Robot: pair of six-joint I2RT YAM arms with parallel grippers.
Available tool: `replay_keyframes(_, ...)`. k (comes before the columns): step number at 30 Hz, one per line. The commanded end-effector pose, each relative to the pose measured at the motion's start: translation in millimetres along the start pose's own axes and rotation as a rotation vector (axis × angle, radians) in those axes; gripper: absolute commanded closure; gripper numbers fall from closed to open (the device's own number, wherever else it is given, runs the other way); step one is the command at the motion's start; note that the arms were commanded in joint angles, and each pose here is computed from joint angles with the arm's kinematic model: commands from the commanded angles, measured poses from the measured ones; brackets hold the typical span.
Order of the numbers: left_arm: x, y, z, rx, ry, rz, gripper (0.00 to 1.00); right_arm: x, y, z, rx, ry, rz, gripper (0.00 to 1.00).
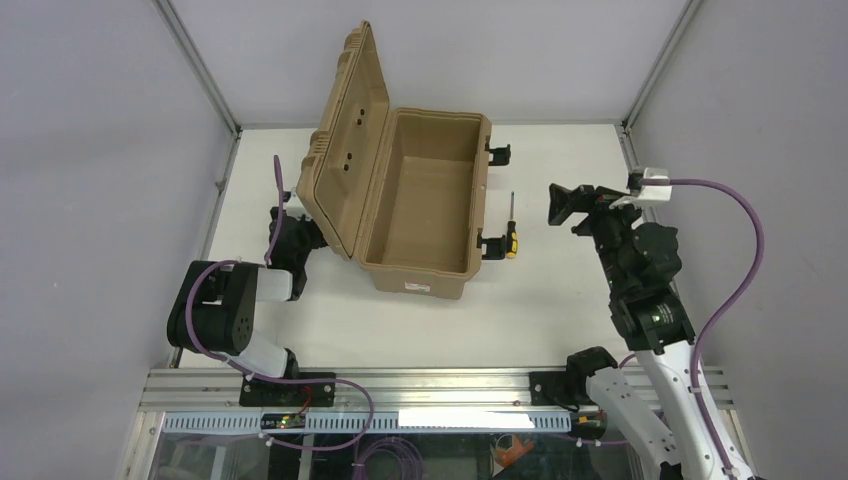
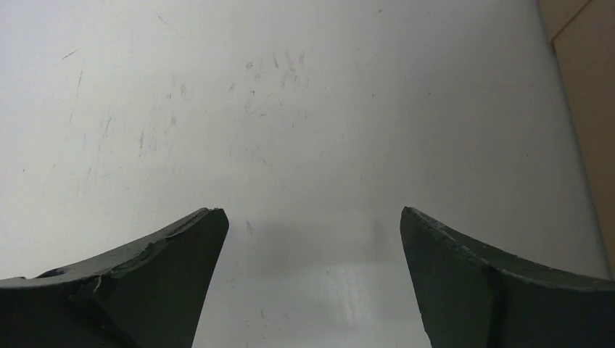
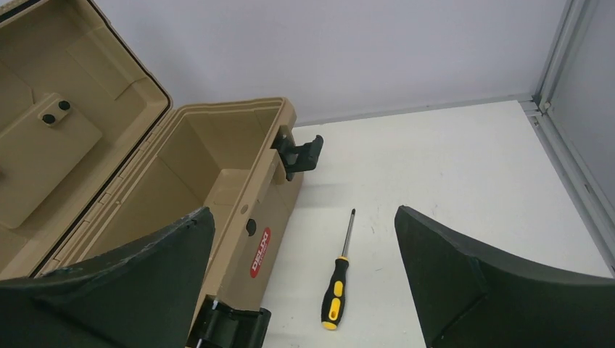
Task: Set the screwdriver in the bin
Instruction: Pick up the screwdriver from the center of the board.
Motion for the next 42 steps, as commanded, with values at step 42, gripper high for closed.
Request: replay_keyframes(42,0.1,1.7,11.3,-0.052,0.015,-0.014,0.01,26.7,-69.0,73.7,0.358,0.003,-0.012,0.01)
Point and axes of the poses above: each gripper's point midway between its finger pads, its own y axis back along the fingers, its own x axis along the line the jaws close on, z = x × y, the point moved 9 cm from there along y, back along the fingers, and after that the axes turned 6 degrees about y, right-handed, at the moved point
